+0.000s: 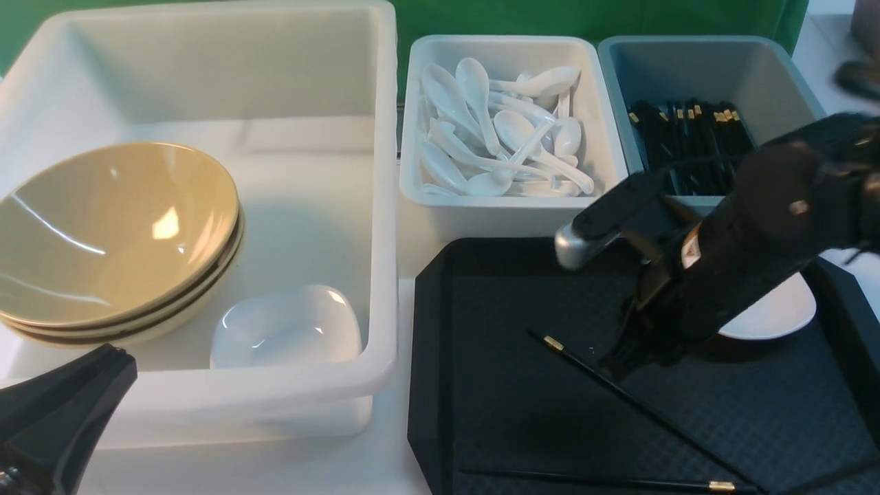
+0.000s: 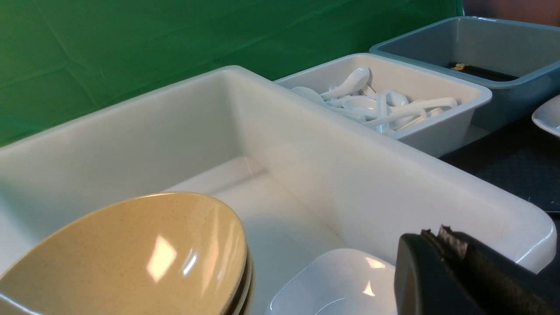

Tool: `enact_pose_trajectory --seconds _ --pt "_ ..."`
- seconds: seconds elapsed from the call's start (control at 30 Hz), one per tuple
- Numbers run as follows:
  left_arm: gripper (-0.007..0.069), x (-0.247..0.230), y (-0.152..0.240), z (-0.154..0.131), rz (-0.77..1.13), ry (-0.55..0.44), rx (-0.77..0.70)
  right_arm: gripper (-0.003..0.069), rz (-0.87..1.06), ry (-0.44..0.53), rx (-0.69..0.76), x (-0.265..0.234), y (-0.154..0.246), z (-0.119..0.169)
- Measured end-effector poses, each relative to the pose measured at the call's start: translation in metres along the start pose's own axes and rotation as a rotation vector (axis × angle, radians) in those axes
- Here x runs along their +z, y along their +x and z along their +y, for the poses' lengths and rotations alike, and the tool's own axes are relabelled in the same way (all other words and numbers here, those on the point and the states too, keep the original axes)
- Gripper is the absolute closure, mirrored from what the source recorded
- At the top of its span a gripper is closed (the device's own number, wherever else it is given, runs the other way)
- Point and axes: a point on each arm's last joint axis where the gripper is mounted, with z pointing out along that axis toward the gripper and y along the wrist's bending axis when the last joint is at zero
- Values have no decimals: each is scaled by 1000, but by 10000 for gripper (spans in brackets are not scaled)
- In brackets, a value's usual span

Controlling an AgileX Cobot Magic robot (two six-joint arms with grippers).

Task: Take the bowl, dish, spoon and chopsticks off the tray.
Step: Use the right arm to grab a chopstick, then use the right arm to put a chopstick into the small storage box on the right

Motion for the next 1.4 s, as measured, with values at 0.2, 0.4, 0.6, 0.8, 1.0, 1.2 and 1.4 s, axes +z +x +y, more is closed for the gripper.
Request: enact_pose_trajectory --seconds 0.2,0.4,0.6,0.8,1.0,1.2,1.4 --pt "636 0 0 0 0 0 0 369 61 -20 10 51 -3 -1" --pt "636 0 0 0 0 0 0 511 70 -21 -30 61 -4 -1" --pt "636 0 0 0 0 0 0 601 32 -19 -42 39 -5 0" --pt "636 0 0 0 0 0 0 602 -261 50 -103 -48 -9 0" --pt "636 0 0 0 -1 -2 0 602 -734 267 -230 -132 -16 -8" --pt "636 0 0 1 -4 -7 0 595 -1237 522 -208 -172 -37 -54" --pt "636 0 0 -1 4 7 0 447 -1155 465 148 -141 -60 -126"
